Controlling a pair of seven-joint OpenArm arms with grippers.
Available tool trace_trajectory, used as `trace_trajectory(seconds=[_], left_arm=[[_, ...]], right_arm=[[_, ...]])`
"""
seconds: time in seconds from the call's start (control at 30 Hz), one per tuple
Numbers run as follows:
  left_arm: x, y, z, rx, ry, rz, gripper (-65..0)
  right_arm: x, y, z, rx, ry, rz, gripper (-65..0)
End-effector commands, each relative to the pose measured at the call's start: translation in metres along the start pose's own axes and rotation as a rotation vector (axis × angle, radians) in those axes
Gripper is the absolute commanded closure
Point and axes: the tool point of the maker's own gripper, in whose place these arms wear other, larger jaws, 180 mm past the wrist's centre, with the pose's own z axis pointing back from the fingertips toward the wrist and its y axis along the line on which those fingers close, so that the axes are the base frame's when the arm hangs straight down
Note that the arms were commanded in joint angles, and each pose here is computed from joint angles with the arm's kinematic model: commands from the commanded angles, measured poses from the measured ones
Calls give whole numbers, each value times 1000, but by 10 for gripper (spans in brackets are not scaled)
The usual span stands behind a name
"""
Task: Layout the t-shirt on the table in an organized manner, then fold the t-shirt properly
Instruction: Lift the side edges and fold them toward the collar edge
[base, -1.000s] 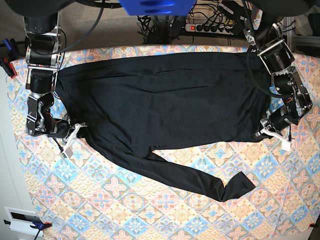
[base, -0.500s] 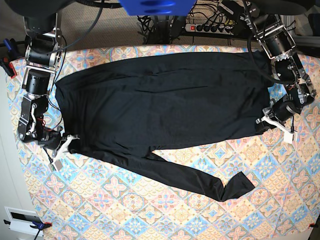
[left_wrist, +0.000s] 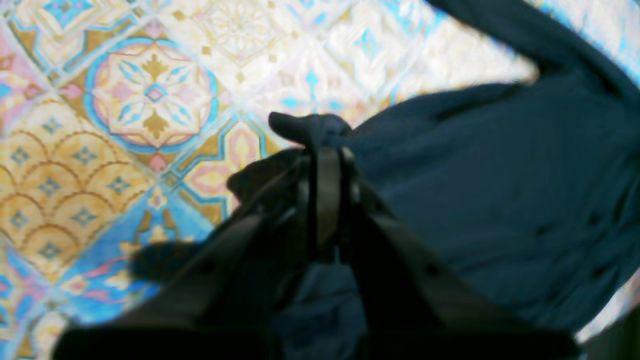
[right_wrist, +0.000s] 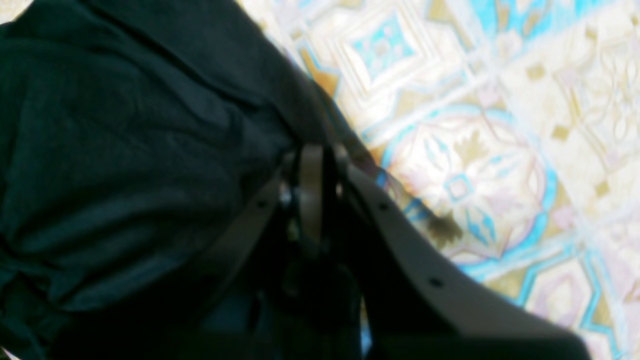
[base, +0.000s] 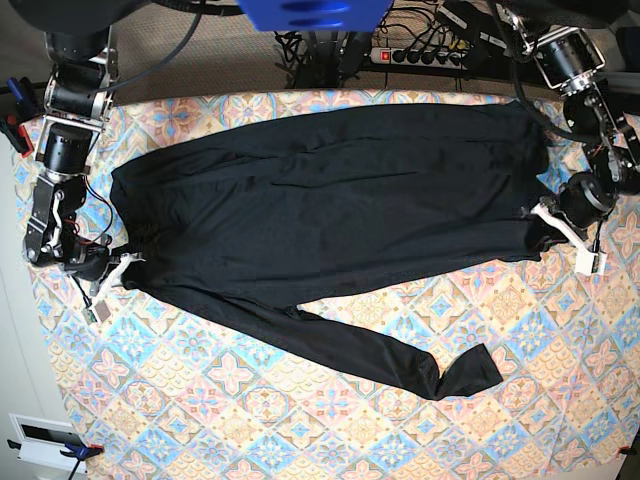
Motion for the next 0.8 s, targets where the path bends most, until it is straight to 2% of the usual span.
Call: trace_trajectory(seconds=[0.0,0.37,0.63,0.77], left_arm=[[15,1,7,4,-43,-39,0],[-4,40,39,97,-15,-75,0],[-23,48,48,113,-2,-79,0],[-34,48,49,109,17,-97,0]], right_arm=[[24,-13,16,-29,-72,9,0],[3,-29,26,-62,-55,-30,0],[-10,-44,38,-93,-83,-97,0],[-32,-48,40,-103,-58,-129,0]])
